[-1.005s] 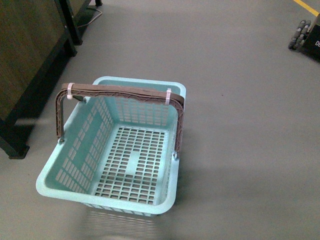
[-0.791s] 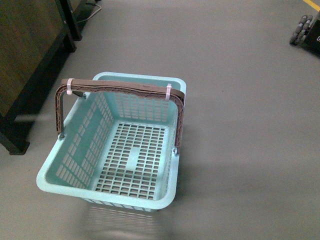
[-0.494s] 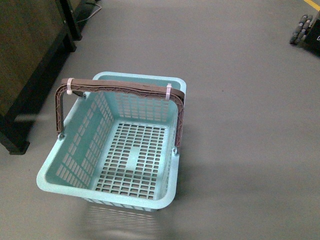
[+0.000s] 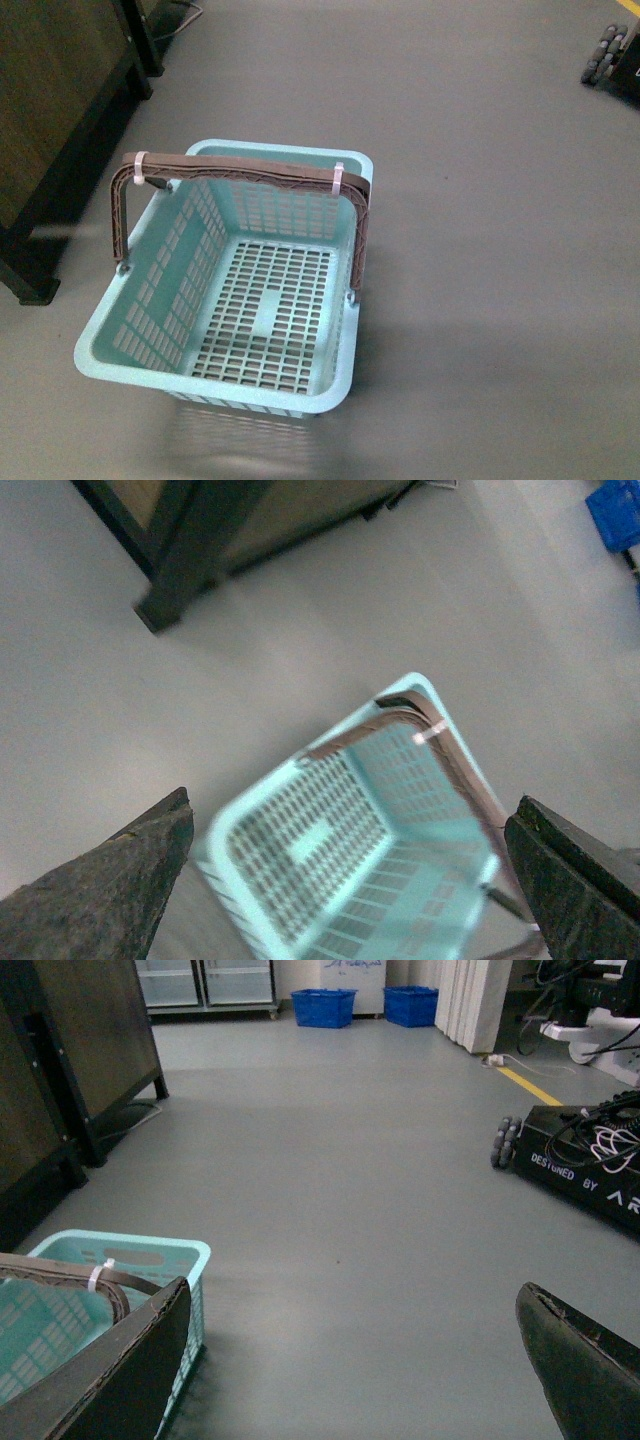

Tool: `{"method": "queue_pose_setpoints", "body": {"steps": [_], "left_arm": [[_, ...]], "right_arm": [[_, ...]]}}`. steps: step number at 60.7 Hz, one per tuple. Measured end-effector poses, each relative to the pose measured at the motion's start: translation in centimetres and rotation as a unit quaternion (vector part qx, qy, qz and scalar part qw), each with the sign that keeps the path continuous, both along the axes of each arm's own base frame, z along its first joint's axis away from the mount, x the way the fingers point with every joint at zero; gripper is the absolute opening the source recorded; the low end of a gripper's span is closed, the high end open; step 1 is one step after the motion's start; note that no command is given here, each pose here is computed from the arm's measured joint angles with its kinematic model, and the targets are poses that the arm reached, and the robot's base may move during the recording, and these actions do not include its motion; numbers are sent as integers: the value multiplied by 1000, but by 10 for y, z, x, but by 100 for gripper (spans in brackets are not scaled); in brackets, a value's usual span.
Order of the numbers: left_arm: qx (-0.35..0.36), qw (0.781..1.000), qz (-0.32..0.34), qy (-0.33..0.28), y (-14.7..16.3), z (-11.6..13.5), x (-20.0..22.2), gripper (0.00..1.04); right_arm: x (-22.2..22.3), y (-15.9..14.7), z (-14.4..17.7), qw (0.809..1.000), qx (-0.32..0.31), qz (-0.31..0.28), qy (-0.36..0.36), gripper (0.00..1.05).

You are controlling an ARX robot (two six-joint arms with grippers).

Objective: Pick mango and avocado into basket

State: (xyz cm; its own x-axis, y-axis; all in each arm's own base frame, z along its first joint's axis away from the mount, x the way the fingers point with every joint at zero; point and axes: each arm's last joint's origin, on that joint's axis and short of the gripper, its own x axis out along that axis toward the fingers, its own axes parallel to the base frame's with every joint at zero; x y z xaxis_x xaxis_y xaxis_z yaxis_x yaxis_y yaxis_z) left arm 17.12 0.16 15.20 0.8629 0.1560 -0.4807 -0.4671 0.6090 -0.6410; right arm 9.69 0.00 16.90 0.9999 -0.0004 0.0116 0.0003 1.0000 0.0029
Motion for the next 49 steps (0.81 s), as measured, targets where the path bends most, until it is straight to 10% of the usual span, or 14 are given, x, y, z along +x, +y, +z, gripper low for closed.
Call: {"method": "queue_pose_setpoints", "body": {"steps": [24, 49], "left_arm": [[-314, 949, -20, -34, -54, -85, 140, 96], [-367, 926, -74, -48, -115, -121, 218, 96]], "right_arm": [[0, 0, 0, 1000, 0, 0, 0, 96], [0, 0, 0, 1000, 0, 0, 0, 96]]}}
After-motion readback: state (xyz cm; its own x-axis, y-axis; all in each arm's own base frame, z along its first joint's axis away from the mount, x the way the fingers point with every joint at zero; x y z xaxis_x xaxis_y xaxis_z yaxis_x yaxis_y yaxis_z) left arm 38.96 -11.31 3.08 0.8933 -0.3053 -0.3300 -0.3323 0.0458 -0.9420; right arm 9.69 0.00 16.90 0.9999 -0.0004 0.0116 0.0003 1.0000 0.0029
